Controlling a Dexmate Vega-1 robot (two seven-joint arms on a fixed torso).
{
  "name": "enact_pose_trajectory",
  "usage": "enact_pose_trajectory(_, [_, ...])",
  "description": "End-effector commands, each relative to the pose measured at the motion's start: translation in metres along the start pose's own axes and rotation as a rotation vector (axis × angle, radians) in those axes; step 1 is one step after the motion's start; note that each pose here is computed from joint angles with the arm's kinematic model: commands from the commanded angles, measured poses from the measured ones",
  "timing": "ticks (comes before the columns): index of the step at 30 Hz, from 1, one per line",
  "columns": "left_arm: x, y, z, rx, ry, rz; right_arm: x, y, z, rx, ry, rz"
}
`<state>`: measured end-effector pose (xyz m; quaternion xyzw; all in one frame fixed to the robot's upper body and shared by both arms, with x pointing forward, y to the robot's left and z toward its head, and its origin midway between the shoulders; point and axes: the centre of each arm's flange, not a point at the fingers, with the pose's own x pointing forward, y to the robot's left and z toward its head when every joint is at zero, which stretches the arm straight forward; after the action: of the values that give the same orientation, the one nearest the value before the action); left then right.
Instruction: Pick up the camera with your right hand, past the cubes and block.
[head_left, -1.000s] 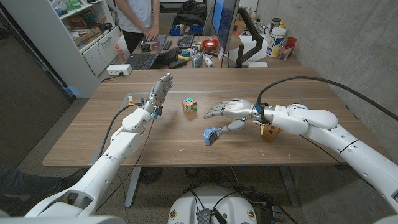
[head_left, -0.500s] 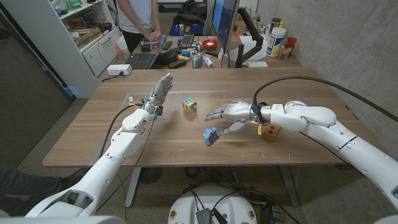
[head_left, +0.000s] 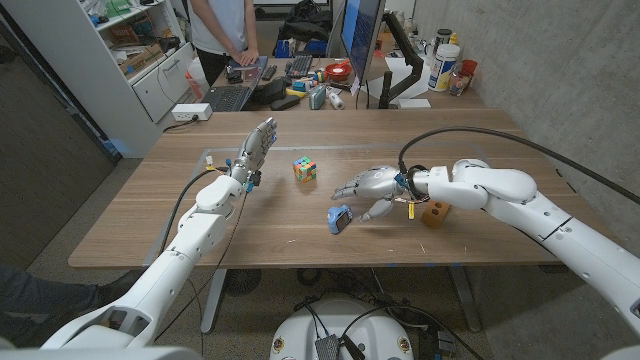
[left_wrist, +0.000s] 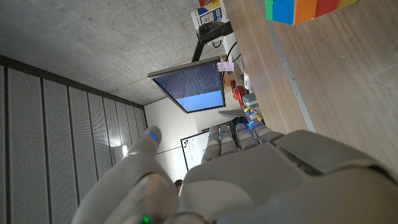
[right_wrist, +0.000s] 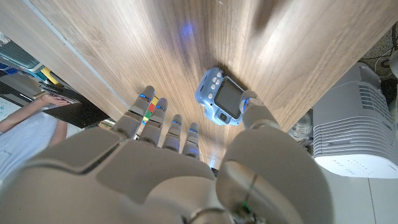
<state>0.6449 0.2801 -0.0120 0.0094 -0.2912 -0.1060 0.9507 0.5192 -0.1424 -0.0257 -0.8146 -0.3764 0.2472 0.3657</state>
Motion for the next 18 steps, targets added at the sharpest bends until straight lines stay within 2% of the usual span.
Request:
enact_pose_trajectory(1, [0.0005, -0.0001, -0.0016, -0.004, 0.003, 0.004, 0.0043, -0.0001, 0.0041, -0.018, 0.019, 0.048])
enact_pose_trajectory(18, [0.0039, -0.0018, -0.0042, -0.005, 0.016, 0.000, 0.0135, 0.0004, 0.0089, -0.002, 0.021, 0.039])
